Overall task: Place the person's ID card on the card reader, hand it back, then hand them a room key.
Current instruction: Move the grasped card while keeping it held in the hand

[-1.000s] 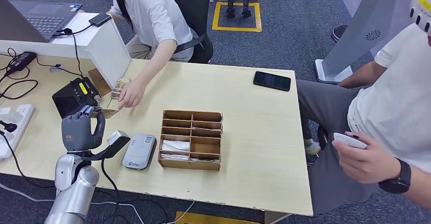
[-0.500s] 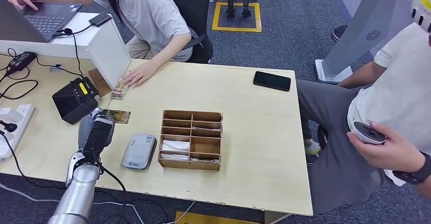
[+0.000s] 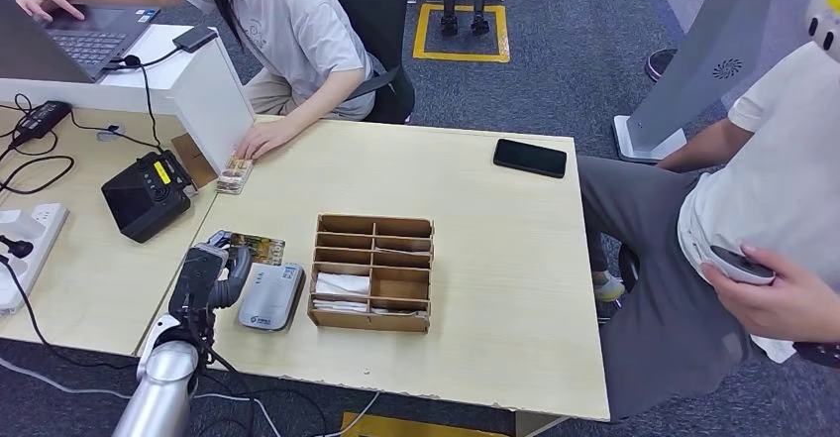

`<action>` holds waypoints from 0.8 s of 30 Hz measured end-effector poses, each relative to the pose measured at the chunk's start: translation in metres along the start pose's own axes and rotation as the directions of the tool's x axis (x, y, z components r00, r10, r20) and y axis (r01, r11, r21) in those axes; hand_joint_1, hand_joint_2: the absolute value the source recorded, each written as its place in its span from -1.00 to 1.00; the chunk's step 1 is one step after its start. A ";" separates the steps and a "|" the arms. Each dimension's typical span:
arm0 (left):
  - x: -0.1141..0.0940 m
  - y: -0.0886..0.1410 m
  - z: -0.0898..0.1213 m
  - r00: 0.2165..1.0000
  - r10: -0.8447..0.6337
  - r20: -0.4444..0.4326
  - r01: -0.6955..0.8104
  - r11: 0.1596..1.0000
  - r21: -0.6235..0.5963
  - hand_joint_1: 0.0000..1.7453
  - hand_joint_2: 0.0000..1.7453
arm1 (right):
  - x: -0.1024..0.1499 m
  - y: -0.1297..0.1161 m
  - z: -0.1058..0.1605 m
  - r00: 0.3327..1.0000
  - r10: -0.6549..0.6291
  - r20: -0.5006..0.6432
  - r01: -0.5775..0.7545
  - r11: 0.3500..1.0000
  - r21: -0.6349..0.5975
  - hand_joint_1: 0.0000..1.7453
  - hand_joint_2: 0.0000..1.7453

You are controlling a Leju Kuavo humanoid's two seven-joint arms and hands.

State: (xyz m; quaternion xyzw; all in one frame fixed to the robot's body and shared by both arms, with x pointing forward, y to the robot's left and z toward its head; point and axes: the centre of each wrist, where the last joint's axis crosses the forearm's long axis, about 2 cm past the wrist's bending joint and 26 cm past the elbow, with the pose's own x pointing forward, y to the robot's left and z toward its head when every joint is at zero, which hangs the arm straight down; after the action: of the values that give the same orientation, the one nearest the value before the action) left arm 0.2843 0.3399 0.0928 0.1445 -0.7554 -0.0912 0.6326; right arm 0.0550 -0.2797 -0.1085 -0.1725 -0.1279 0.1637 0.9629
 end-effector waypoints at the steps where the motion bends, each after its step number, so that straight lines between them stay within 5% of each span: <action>1: 0.001 -0.002 0.002 1.000 -0.010 0.004 0.010 1.000 -0.009 1.00 1.00 | 0.000 0.000 0.000 1.000 -0.003 -0.001 0.003 1.000 0.000 -1.00 -1.00; 24: -0.009 -0.011 0.035 0.953 -0.301 0.030 0.301 0.953 -0.009 1.00 1.00 | -0.001 0.000 0.000 1.000 -0.019 0.003 0.019 1.000 -0.002 -1.00 -1.00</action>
State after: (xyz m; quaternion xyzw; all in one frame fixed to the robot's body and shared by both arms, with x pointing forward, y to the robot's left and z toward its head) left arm 0.2527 0.3310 0.0748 0.2525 -0.7327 -0.1935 0.6016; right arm 0.0537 -0.2796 -0.1087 -0.1718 -0.1309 0.1545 0.9641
